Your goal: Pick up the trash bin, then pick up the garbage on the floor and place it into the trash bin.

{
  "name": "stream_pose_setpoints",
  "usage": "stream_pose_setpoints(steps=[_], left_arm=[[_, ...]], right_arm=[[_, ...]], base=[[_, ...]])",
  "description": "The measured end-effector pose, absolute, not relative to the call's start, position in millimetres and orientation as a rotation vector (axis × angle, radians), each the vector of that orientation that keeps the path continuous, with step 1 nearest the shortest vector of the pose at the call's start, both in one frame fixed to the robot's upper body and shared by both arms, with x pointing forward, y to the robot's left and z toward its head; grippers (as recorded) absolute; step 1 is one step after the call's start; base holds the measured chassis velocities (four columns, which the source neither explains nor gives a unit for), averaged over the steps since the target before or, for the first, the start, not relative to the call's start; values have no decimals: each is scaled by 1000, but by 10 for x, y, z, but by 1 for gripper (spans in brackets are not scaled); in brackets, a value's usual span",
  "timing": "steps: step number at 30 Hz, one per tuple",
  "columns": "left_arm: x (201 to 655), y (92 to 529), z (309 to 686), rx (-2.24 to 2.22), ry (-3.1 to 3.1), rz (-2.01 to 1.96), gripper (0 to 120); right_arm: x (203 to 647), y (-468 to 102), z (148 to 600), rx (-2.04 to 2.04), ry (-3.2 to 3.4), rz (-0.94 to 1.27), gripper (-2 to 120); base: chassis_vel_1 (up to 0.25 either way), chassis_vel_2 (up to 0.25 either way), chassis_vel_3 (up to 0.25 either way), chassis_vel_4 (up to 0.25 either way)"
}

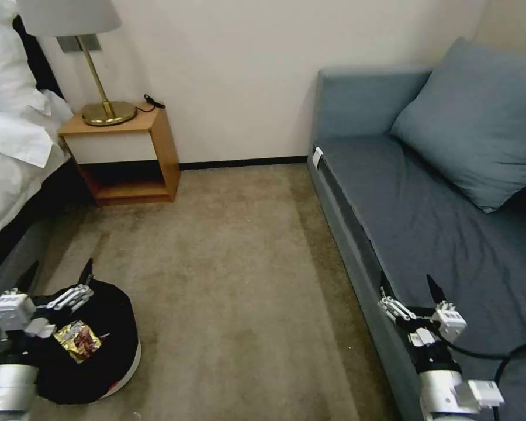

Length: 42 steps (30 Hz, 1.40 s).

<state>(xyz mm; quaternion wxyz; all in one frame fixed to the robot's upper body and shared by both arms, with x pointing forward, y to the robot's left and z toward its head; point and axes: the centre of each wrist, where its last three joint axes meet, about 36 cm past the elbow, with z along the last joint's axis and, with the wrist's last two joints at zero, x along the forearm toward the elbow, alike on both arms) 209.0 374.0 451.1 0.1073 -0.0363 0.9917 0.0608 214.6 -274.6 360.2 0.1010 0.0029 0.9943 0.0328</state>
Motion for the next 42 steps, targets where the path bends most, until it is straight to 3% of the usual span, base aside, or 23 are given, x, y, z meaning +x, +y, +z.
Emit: stream_pose_setpoints(steps=[17, 42], left_arm=[[1869, 3219, 4052, 16, 2997, 150, 100], [1873, 3225, 4034, 6, 2999, 150, 100]], right_arm=[[2450, -2484, 3642, -182, 2887, 79, 100], [2468, -2475, 3636, -190, 2885, 77, 100]], base=[[0, 0, 0, 0], [0, 0, 0, 0]])
